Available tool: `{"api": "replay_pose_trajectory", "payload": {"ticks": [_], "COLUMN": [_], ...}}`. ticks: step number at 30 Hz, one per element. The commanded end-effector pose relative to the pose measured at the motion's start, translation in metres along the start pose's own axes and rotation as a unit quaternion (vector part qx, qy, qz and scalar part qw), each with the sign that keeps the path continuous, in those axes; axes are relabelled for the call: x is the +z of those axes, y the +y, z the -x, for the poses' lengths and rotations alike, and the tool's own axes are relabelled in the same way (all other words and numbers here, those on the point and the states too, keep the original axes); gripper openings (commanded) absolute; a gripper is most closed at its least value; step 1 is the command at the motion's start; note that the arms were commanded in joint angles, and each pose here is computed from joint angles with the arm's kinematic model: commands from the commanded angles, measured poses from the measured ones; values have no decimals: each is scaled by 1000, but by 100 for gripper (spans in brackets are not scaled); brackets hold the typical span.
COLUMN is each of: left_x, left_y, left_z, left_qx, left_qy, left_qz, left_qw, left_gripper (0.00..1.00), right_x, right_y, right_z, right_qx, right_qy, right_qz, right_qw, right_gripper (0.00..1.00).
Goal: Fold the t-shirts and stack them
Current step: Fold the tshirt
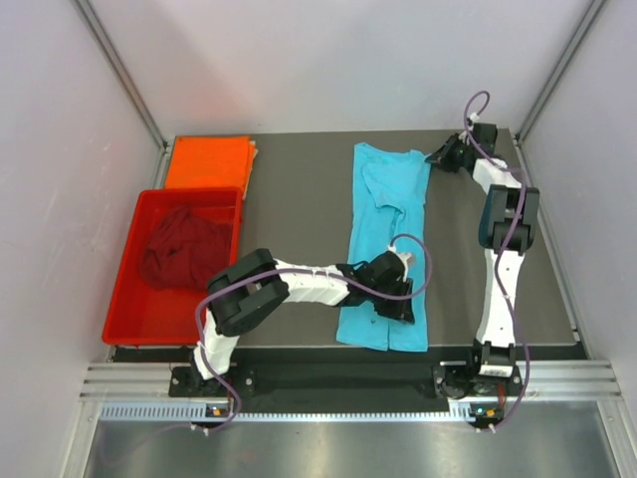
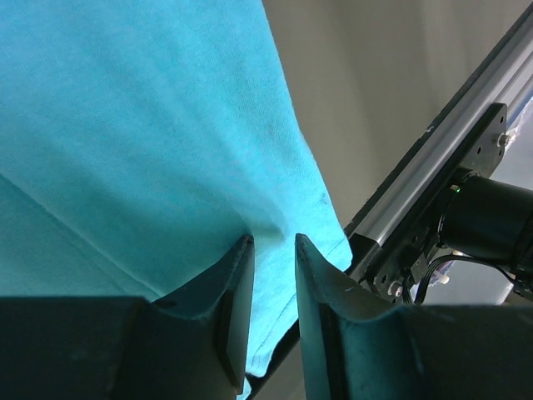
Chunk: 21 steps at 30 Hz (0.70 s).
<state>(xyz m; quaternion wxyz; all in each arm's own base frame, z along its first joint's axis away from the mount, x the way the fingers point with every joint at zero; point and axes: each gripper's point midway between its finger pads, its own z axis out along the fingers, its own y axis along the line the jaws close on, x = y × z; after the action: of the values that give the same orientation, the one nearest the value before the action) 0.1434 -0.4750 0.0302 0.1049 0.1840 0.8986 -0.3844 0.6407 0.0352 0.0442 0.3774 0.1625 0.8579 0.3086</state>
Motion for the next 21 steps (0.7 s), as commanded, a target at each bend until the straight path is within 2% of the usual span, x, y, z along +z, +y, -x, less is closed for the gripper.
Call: {"api": "replay_pose_trajectory", "payload": {"ticks": [1, 3, 4, 6, 12, 17, 20, 21], "left_x": [11, 15, 16, 19, 21, 14, 2, -2], "left_y": [15, 24, 25, 33, 45, 27, 13, 9], "left_z": [-16, -25, -28, -36, -51, -31, -16, -8], "left_qx": [8, 5, 2, -4, -17, -9, -7, -8], "left_qy": [9, 19, 23, 30, 43, 24, 18, 12], "left_qz": [18, 29, 30, 39, 50, 47, 56, 54], "left_qw": [1000, 999, 999, 999, 998, 999, 998, 998], "left_gripper": [32, 31, 31, 31, 30, 31, 34, 35], "right_x": [15, 19, 28, 30, 49, 51, 42, 36], "right_y": [13, 30, 25, 34, 30, 28, 22, 15], "right_z": [24, 41, 35, 49, 41, 34, 39, 45], "right_qx": [10, 9, 16, 17, 35, 28, 36, 43], "right_qy": [-27, -51, -44, -62, -68, -58, -60, -64], "right_qz": [63, 104, 114, 131, 146, 131, 113, 106], "right_qw": [998, 993, 992, 989, 986, 989, 991, 991], "right_gripper": [9, 5, 4, 4, 6, 21, 35, 44]}}
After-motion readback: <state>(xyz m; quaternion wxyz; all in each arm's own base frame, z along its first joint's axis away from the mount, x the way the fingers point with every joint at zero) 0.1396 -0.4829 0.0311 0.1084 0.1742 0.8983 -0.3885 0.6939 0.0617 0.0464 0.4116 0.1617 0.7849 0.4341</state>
